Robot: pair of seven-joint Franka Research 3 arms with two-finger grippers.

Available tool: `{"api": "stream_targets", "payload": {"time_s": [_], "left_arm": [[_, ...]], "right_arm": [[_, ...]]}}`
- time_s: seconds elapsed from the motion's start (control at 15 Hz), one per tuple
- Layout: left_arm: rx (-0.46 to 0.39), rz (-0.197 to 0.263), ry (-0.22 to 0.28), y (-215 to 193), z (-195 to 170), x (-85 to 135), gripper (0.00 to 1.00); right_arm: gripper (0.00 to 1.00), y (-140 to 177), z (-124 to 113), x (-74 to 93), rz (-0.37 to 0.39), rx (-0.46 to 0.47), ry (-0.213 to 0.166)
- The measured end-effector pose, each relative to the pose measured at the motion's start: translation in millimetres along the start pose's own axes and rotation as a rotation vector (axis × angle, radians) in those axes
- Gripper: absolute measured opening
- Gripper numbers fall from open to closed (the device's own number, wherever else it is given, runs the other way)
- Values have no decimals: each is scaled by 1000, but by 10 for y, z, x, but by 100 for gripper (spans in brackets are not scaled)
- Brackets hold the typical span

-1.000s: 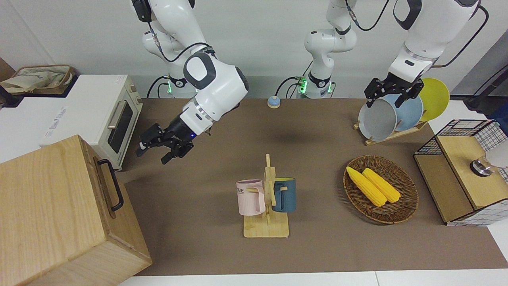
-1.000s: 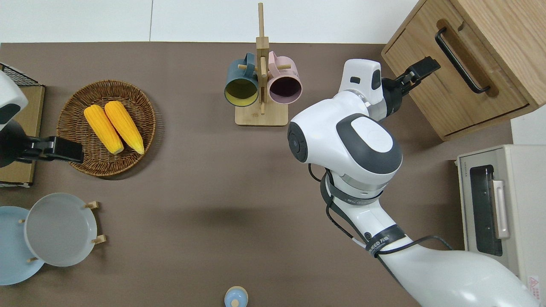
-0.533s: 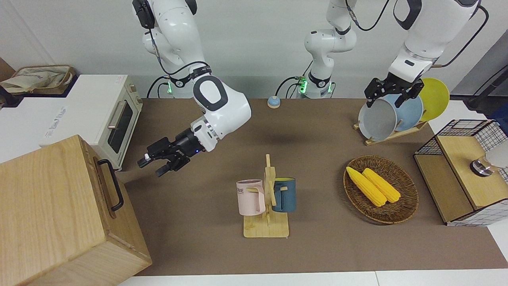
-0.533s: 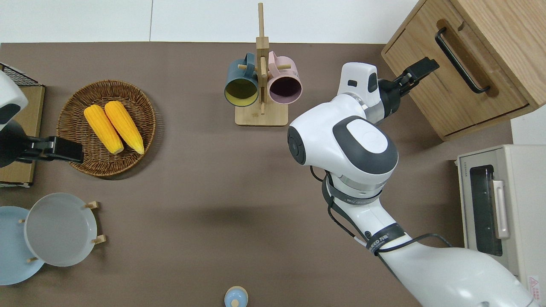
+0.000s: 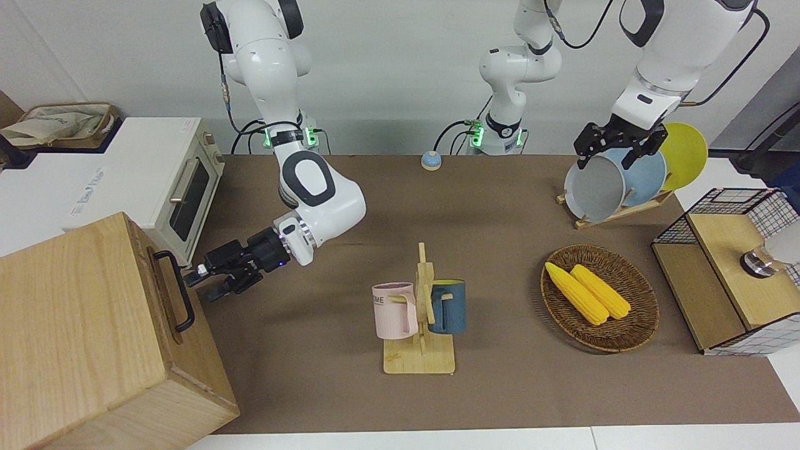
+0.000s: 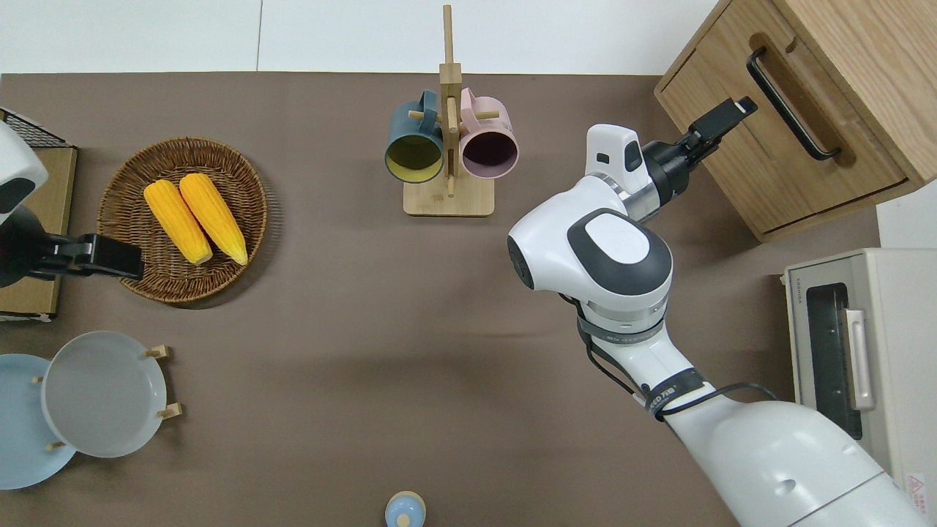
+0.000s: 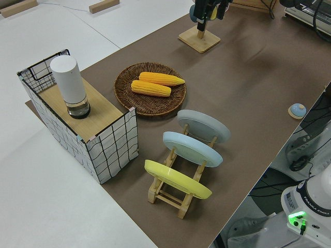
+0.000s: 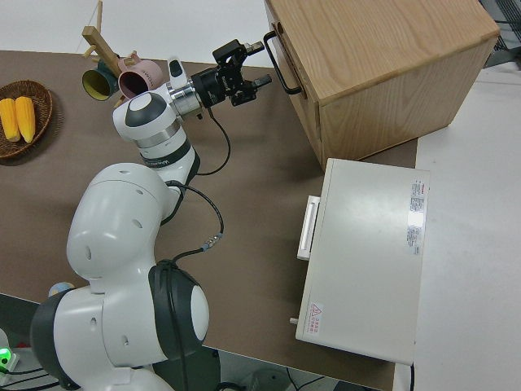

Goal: Slide drawer open with right arm
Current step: 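Raise the right arm and reach the right gripper to the drawer's black handle, then close the right gripper on the black drawer handle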

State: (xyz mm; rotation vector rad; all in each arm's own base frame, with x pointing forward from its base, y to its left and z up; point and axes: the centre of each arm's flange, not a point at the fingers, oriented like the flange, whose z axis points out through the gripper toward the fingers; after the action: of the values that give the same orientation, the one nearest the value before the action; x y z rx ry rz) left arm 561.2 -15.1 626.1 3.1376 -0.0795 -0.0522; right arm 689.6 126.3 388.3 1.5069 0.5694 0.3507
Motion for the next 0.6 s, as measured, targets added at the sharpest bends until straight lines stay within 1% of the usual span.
{"api": "stream_targets", "payload": {"time_s": [0.33,0.47,0.53,0.6], "left_arm": [[0,0,0,0,0,0,100],[0,0,0,0,0,0,100],[0,0,0,0,0,0,100],[0,0,0,0,0,0,100]], "right_arm": [[98,29,138,-55,11,2,-20],[97,50,166,-62,16,2,-23],[94,58,163,-59,18,2,-22],[84,69,158,-54,20,2,-21]]}}
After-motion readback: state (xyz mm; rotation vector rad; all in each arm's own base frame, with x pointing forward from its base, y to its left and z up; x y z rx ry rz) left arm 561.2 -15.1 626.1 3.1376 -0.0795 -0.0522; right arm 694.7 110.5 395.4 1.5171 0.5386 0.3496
